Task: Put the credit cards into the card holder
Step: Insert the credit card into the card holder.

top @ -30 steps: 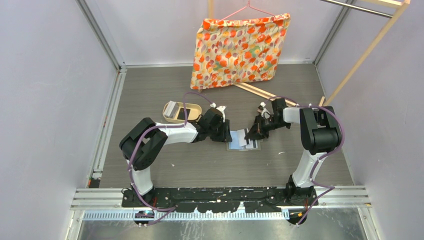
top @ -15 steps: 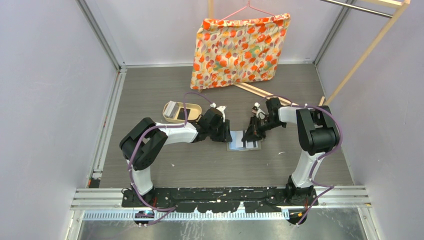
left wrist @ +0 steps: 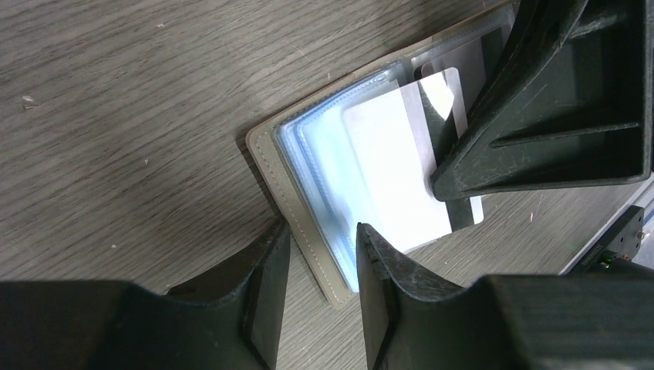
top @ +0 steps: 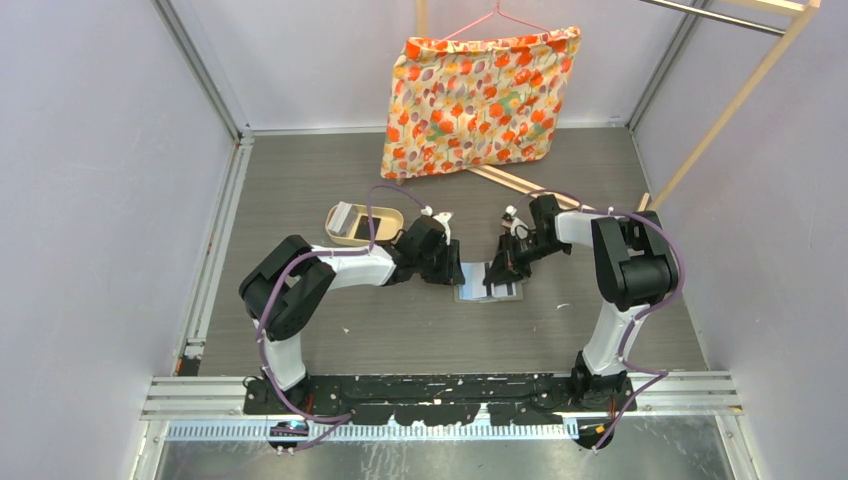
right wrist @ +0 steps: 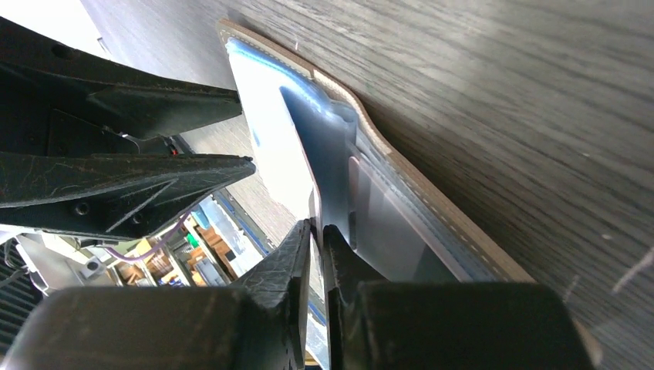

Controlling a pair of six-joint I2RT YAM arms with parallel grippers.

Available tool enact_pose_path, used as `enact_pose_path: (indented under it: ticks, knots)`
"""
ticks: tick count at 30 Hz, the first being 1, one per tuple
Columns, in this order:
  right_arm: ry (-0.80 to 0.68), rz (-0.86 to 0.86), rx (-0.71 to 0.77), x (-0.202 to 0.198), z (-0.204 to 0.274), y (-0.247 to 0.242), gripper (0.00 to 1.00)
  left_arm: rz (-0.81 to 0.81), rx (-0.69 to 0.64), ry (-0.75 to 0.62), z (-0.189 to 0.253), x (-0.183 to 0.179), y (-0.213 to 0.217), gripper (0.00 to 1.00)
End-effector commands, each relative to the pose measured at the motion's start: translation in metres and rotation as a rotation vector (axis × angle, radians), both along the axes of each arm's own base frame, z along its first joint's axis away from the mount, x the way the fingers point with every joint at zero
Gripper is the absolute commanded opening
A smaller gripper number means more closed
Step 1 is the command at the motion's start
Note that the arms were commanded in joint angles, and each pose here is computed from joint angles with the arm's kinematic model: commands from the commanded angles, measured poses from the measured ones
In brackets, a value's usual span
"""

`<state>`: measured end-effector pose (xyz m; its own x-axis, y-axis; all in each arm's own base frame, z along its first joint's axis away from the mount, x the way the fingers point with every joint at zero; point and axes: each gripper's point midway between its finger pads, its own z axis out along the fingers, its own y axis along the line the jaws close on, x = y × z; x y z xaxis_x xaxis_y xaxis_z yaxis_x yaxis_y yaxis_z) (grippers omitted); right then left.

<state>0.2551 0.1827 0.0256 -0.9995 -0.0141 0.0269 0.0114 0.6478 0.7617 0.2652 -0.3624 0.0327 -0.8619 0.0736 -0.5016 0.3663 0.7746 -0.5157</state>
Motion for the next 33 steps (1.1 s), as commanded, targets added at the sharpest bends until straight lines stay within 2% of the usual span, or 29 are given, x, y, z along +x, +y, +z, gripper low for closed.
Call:
enact_pose_path:
  ticks: [1, 22, 33]
  knots:
    - [-0.055, 0.028, -0.024, 0.007, 0.005, 0.004, 0.17, -0.032, 0.031, 0.048, -0.015, -0.016, 0.005, 0.39]
    - [-0.166, 0.083, -0.113, 0.014, 0.022, -0.007, 0.44, -0.013, 0.000, 0.004, -0.005, -0.014, 0.008, 0.39]
    - [-0.238, 0.189, -0.206, 0.006, 0.024, -0.001, 0.48, -0.025, -0.039, -0.014, 0.001, -0.017, 0.007, 0.39]
